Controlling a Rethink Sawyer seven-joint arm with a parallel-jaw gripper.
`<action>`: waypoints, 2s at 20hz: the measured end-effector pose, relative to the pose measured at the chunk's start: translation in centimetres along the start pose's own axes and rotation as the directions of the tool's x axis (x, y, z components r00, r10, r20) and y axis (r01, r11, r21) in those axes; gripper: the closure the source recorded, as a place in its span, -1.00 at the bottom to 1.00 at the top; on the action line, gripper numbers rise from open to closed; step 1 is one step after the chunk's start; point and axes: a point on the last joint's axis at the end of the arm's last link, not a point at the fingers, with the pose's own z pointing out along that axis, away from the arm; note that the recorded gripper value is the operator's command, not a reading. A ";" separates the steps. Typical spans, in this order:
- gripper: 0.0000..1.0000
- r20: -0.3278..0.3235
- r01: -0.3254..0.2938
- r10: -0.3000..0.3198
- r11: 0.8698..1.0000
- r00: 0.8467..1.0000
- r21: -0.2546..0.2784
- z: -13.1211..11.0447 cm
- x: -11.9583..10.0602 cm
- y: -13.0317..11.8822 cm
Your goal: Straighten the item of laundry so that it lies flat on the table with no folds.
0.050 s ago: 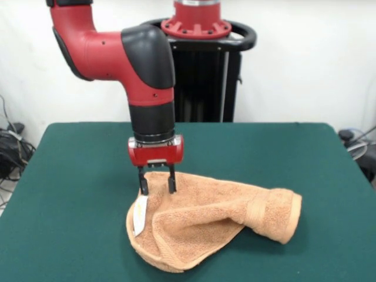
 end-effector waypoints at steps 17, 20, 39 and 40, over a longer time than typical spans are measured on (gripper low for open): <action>-1.00 0.010 -0.023 0.023 1.000 1.000 0.001 0.7 -0.1 0.1; -1.00 0.010 -0.026 0.026 1.000 1.000 0.000 1.1 -0.3 0.3; -1.00 0.002 -0.028 0.028 1.000 1.000 0.003 1.2 -1.2 0.6; -1.00 -0.001 -0.031 0.031 1.000 1.000 0.002 1.2 -1.3 0.6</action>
